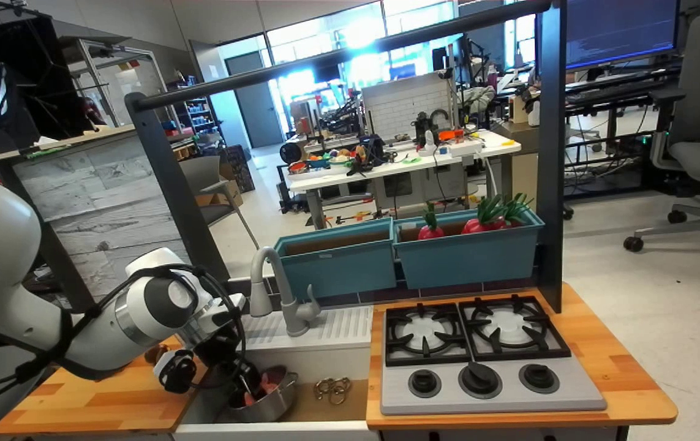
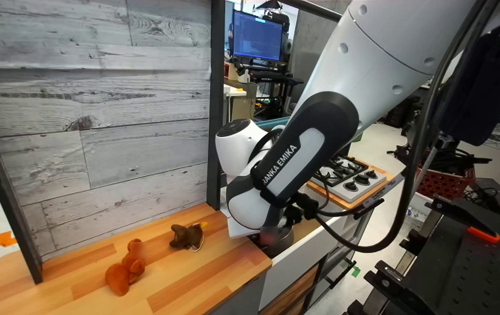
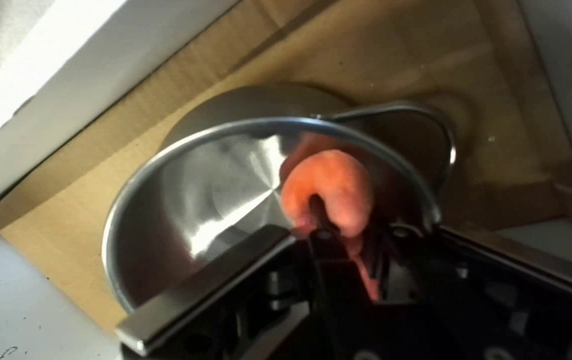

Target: Remove the plush toys from the pot

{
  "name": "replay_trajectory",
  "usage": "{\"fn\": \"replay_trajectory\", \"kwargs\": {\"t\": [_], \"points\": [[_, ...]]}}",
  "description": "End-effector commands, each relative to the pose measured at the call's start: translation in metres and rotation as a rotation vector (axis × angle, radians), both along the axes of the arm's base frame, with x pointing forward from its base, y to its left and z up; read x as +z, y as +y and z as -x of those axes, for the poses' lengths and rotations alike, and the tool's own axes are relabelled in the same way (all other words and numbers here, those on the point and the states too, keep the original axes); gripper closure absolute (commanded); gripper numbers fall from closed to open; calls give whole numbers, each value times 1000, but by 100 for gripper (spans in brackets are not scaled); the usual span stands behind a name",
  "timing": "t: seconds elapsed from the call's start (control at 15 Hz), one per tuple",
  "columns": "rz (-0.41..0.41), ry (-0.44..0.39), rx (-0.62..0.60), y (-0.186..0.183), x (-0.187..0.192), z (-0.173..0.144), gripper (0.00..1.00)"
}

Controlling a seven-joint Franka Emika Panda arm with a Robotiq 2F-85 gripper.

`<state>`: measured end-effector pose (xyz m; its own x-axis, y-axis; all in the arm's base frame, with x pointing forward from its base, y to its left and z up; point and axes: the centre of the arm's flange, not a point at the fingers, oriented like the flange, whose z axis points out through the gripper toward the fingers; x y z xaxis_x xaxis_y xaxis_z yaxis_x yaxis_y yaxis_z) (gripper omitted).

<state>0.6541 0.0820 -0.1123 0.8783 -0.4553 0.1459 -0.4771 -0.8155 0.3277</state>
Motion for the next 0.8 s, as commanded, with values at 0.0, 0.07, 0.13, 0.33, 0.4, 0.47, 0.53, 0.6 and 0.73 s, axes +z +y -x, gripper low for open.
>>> {"fn": "replay_trajectory", "kwargs": {"t": [0.0, 0.07, 0.13, 0.33, 0.4, 0.47, 0.53, 0.6, 0.73], "points": [[-64, -145, 73, 20, 31, 9, 99], [-75, -169, 86, 22, 41, 13, 98], [-89, -190, 98, 23, 54, 18, 99], [-145, -255, 139, 23, 87, 28, 98], [-175, -281, 160, 28, 98, 30, 98], [-196, -291, 182, 35, 109, 34, 98], [-212, -309, 206, 43, 121, 38, 98], [-222, -311, 222, 45, 131, 45, 98], [-253, -341, 264, 53, 150, 50, 98]]}}
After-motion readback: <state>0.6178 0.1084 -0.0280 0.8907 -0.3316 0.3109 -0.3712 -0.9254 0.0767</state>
